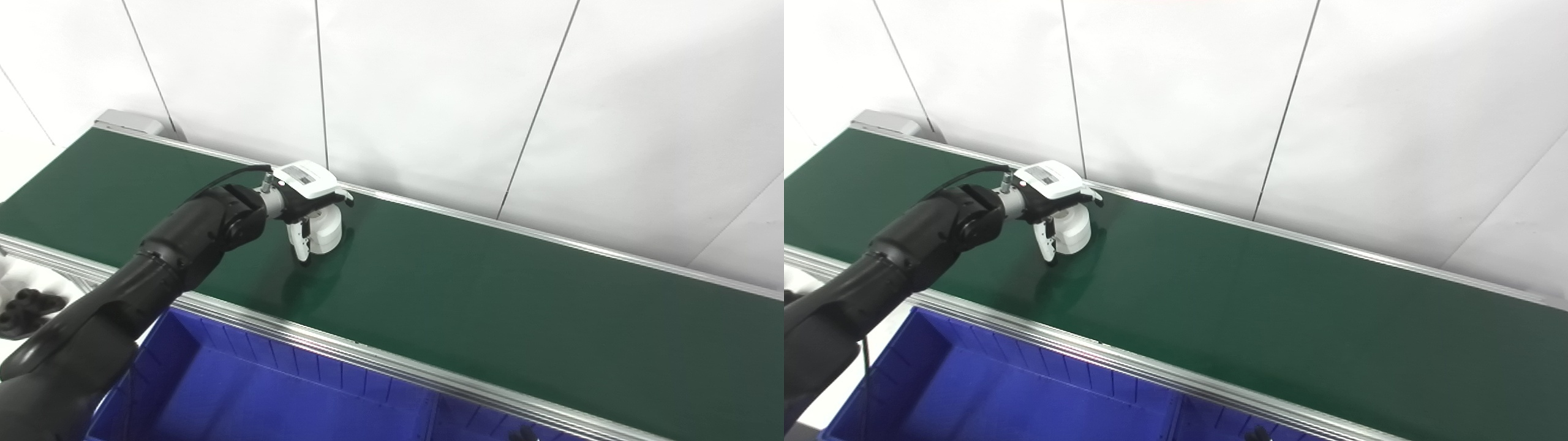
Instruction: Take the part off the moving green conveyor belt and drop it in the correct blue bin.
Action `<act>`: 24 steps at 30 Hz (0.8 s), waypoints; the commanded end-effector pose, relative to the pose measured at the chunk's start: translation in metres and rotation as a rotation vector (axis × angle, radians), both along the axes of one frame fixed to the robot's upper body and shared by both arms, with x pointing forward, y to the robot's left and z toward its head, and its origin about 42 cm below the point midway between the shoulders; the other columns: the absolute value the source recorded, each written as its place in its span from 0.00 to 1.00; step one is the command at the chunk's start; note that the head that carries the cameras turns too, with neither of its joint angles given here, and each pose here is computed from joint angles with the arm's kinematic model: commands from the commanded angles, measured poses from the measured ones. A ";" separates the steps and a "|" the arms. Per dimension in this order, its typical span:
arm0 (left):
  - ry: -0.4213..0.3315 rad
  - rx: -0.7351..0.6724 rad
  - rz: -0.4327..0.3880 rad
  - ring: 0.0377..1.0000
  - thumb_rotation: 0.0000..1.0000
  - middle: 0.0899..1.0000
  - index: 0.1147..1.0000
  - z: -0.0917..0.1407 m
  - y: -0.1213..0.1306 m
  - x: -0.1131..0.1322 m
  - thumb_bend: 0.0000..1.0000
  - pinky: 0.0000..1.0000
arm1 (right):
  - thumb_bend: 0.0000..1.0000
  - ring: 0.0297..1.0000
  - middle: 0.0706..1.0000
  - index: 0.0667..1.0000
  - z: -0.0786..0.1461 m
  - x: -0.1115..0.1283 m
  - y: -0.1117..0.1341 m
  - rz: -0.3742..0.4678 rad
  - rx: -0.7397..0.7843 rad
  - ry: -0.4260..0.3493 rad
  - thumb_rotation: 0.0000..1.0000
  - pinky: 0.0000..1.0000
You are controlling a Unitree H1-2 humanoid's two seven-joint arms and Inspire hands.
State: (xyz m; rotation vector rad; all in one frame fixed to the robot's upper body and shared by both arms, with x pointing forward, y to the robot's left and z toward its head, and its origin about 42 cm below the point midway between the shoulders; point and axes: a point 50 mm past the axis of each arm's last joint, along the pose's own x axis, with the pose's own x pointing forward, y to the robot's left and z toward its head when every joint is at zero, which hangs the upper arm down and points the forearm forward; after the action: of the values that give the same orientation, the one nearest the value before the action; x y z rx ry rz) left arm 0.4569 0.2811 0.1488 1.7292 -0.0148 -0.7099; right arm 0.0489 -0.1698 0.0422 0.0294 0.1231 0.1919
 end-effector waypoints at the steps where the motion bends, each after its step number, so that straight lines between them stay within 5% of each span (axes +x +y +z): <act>1: -0.115 0.006 -0.035 0.86 0.19 0.85 0.83 0.029 -0.005 0.016 1.00 0.81 | 0.90 0.96 0.96 1.00 0.012 0.001 0.004 -0.002 0.021 -0.077 0.99 1.00; 5: -0.194 -0.134 -0.077 0.68 0.02 0.70 0.68 0.019 -0.010 0.016 0.89 0.65 | 0.90 0.95 0.95 1.00 0.014 0.001 0.006 -0.008 0.021 -0.079 0.99 1.00; 6: -0.219 -0.167 -0.097 0.58 0.03 0.61 0.54 0.016 -0.011 0.015 0.70 0.57 | 0.91 0.95 0.95 1.00 0.014 0.001 0.007 -0.009 0.019 -0.081 0.99 1.00; 10: -0.301 -0.231 -0.176 0.50 0.00 0.49 0.41 0.010 -0.016 0.013 0.53 0.49 | 0.91 0.94 0.95 1.00 0.015 0.000 0.007 -0.008 0.022 -0.081 0.99 1.00; 24: -0.365 -0.067 -0.324 0.43 0.00 0.48 0.40 0.041 -0.034 0.021 0.50 0.46 | 0.91 0.94 0.95 1.00 0.016 0.000 0.009 -0.007 0.017 -0.084 0.99 1.00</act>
State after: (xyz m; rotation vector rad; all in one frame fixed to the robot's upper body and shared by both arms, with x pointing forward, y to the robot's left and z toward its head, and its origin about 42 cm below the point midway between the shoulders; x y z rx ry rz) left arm 0.4588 0.2441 0.1477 1.7452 -0.5043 -0.6856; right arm 0.0500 -0.1647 0.0479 0.0266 0.1031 0.1915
